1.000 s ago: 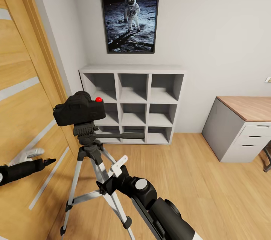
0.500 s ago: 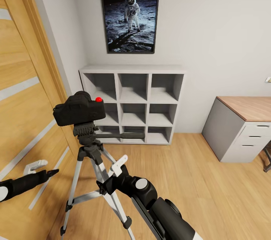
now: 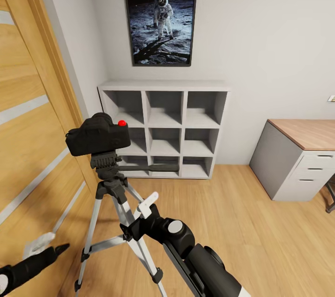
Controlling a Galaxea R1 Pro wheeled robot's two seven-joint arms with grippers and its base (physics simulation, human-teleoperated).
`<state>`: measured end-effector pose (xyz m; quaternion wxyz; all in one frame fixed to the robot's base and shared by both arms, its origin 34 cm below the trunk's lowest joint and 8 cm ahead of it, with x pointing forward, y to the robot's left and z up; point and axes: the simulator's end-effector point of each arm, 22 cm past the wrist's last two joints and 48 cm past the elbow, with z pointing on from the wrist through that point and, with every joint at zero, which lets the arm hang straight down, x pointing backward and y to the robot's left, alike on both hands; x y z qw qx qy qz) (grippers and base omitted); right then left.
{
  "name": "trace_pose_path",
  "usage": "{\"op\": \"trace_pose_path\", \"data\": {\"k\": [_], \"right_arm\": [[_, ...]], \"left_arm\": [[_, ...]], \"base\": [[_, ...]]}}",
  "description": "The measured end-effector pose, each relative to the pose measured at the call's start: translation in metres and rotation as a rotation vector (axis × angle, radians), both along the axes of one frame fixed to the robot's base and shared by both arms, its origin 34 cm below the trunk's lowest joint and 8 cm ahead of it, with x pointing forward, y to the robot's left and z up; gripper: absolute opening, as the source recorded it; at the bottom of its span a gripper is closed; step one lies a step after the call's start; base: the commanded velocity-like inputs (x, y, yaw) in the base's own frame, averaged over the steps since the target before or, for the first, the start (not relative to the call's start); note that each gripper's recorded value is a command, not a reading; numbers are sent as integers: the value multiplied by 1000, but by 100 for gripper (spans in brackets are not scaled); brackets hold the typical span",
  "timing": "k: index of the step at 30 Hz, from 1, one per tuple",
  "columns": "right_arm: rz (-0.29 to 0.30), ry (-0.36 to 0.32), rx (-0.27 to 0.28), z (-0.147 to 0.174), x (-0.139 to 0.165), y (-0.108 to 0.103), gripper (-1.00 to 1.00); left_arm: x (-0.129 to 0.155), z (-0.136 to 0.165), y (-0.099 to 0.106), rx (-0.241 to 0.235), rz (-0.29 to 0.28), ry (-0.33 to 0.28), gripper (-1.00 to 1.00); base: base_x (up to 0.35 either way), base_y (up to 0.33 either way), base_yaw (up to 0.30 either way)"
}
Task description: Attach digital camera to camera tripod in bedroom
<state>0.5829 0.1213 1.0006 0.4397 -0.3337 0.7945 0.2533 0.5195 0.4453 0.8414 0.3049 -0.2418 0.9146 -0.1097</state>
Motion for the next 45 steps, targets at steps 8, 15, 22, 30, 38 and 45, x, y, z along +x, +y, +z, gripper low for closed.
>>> {"op": "trace_pose_path", "data": {"k": [8, 15, 22, 30, 38, 45], "right_arm": [[1, 21, -10, -6, -3, -1, 100], [1, 57, -32, -16, -9, -4, 100], [3, 71, -41, -19, -13, -5, 100], [5, 74, -48, -21, -14, -5, 100], [5, 76, -48, -22, -17, -5, 100], [3, 75, -47, -22, -17, -6, 100]], "left_arm": [[-58, -65, -4, -4, 107, 103, 100], [-68, -76, -6, 1, 119, 121, 100], [-71, -79, -6, 4, 123, 125, 100], [-73, -80, -5, 7, 126, 129, 100], [-73, -82, -6, 10, 128, 133, 100], [-73, -83, -5, 13, 129, 133, 100]], "base": [[0, 0, 0], [0, 0, 0], [0, 0, 0], [-3, -26, 0], [-78, -183, 0], [-26, -58, 0]]}}
